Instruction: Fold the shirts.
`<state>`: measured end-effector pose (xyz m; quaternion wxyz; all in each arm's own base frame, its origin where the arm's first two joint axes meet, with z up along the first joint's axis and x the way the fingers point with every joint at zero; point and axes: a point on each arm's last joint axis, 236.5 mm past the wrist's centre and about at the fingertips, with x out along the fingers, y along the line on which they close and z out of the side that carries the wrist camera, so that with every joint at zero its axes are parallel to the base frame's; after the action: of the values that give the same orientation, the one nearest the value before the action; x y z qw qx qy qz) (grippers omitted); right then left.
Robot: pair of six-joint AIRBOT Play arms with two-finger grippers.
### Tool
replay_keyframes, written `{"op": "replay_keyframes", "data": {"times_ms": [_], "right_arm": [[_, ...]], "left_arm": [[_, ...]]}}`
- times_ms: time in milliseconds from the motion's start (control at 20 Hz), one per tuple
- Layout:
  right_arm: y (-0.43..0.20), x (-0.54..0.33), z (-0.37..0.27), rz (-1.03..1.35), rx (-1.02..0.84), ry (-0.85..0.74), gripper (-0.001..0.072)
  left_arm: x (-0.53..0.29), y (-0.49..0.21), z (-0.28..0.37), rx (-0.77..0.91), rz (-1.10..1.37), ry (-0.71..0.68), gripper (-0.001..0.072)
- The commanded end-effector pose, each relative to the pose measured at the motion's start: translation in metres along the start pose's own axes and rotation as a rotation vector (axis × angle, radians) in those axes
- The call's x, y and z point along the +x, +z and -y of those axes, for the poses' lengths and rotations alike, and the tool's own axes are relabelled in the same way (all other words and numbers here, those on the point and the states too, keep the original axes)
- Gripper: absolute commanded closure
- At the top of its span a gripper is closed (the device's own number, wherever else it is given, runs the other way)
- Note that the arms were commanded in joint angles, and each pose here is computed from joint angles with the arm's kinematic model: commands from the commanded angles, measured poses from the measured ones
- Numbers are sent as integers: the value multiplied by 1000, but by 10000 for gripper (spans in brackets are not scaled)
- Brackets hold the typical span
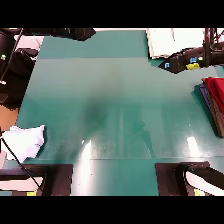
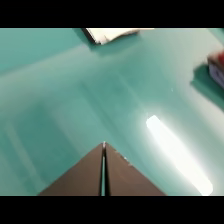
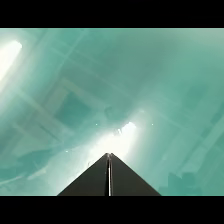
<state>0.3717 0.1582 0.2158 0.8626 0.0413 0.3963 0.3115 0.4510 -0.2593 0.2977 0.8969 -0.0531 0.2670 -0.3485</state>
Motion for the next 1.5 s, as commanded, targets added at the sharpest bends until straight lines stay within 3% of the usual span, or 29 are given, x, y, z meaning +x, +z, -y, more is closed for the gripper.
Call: {"op": "replay_keyframes", "data": {"times_ms": [0, 250, 400, 650, 750, 1150, 1200, 1250, 1300, 1350, 1450], "right_arm": [[-3, 0, -1, -12, 0, 4, 695], [-5, 0, -2, -22, 0, 8, 695], [-5, 0, -2, -19, 0, 7, 696], [-5, 1, -1, -19, 0, 6, 695], [-5, 1, -1, -20, 0, 6, 695], [-5, 1, -1, -20, 0, 6, 695], [-5, 1, -1, -20, 0, 6, 695], [-5, 1, -2, -21, 0, 7, 695], [-5, 1, -2, -21, 0, 7, 695], [-5, 1, -2, -20, 0, 7, 696], [-3, 0, -1, -12, 0, 4, 695]], "left_arm": [[-34, -41, -22, -5, -194, 50, 683], [-148, -103, -101, -62, -345, 403, 683], [-204, -181, -136, -154, -447, 594, 682], [-239, -342, -164, -390, -728, 716, 665], [-238, -391, -168, -475, -817, 731, 95], [-239, -462, -179, -495, -932, 794, 100], [-239, -462, -179, -504, -930, 798, 131], [-240, -463, -178, -510, -933, 799, 349], [-241, -463, -176, -515, -940, 795, 617], [-240, -459, -176, -514, -931, 795, 673], [-239, -432, -180, -505, -869, 799, 683]]}}
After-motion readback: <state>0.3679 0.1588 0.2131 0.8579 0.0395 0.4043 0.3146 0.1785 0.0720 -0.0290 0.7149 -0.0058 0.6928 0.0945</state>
